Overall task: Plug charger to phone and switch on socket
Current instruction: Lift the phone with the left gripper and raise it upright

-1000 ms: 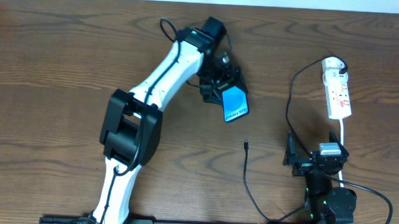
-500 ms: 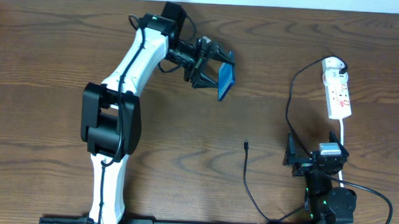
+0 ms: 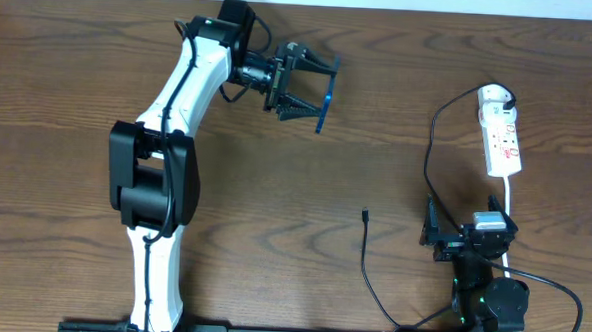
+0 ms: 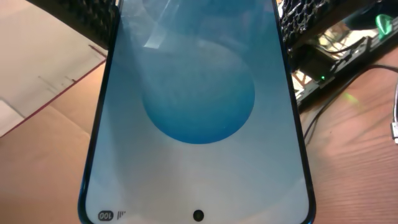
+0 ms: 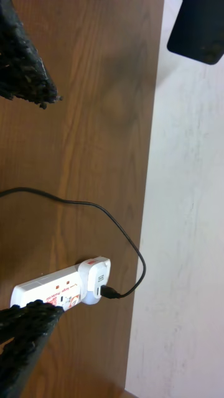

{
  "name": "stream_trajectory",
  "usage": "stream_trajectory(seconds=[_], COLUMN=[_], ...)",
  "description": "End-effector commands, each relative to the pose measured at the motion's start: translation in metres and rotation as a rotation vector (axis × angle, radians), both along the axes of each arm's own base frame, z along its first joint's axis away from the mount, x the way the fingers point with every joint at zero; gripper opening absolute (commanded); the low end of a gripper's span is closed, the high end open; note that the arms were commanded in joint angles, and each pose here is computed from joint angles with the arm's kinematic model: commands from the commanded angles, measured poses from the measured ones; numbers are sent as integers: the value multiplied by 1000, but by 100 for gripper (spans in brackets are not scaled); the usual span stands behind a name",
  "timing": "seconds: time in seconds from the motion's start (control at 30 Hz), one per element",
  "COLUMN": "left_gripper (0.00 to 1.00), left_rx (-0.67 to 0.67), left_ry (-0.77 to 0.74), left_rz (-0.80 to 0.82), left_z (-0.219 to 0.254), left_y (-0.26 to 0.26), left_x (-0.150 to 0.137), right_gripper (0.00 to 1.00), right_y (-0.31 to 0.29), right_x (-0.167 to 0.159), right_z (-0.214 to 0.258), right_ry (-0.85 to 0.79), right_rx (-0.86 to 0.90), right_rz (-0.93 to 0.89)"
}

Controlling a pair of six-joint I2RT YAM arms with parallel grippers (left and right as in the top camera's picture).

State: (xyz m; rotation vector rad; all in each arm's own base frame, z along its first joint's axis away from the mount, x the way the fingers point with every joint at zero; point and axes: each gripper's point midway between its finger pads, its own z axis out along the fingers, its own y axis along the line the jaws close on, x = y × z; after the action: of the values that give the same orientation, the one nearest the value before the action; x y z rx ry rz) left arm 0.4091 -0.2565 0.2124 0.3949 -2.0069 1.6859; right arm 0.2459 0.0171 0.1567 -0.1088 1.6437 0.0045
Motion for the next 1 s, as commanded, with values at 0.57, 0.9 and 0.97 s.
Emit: stream_trajectory(seconds=[0.57, 0.9, 0.97], left_gripper=[76, 75, 75], left_rx=[30, 57, 57], left_ry=[105, 50, 62], left_rz=[40, 107, 117], left_z=[16, 12, 12], left_y=[8, 25, 28], left_x=[2, 26, 28], right_gripper=[99, 99, 99], right_y=[-3, -3, -3], right_x=[0, 0, 0], right_z=[-1, -1, -1], right_ry=[2, 2, 2], right_rx=[-10, -10, -10], right_rz=[-14, -14, -14])
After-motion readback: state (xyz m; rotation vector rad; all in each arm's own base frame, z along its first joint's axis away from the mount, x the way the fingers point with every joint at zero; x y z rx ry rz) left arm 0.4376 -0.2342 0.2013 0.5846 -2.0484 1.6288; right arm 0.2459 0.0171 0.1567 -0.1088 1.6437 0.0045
